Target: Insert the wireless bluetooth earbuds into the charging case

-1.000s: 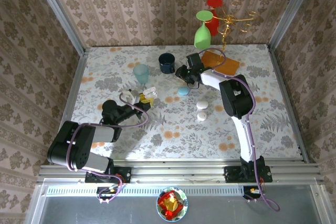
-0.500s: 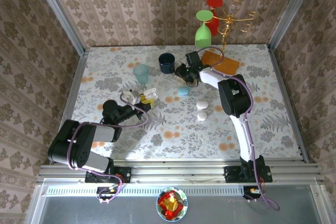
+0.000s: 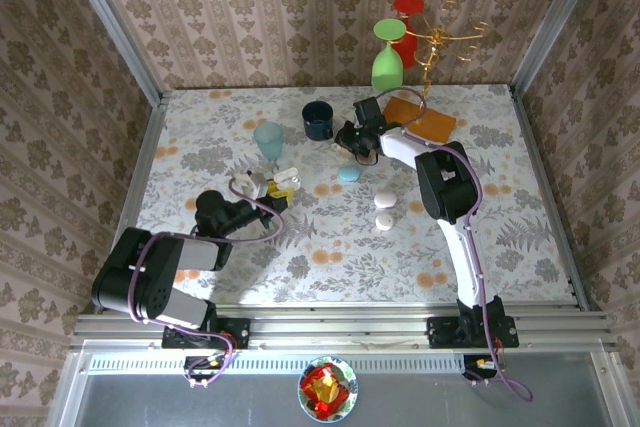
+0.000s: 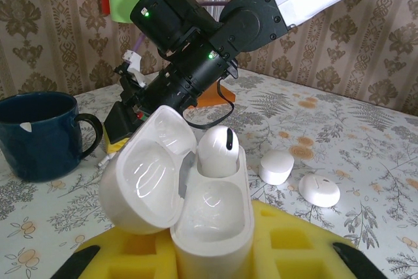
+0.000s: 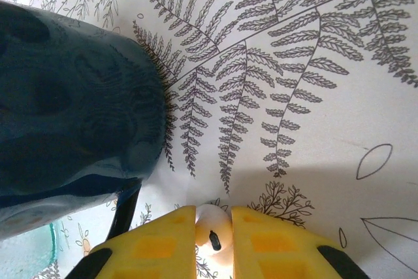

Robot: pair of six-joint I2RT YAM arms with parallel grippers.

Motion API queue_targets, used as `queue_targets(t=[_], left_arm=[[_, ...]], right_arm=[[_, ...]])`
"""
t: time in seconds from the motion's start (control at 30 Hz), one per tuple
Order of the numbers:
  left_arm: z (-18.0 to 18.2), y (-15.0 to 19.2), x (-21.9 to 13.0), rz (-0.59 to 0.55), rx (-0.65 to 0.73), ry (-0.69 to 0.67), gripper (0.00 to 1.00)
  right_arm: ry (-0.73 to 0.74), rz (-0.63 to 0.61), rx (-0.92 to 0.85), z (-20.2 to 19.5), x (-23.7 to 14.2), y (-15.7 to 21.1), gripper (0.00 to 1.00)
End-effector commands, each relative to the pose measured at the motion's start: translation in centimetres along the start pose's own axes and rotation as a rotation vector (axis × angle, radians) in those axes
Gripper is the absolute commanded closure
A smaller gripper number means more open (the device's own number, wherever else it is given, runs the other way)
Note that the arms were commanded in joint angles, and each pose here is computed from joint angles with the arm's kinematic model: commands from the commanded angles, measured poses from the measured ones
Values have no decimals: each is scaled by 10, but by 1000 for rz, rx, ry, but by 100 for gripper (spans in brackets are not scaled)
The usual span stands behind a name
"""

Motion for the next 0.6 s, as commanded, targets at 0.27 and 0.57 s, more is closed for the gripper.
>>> queue_targets(t=[0.27,0.57], left_arm=[[1,2,-2,-2,30,5,98],[1,5,-1,5,28,19,98]], right_arm=[[-13,-3,-159,6,-34,23,82],[-92,-87,-294,14,-78,42,81]])
Point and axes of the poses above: each hand's point on the last joint's axis, 136 mm out from that joint toward the fingers, its own x axis out along the fingers, its own z axis along the line the jaws close on, y = z × x, the point moved 10 cm from there along -x, back along the fingers, and after that the axes turned 6 degrees about x, right-handed, at the moved point
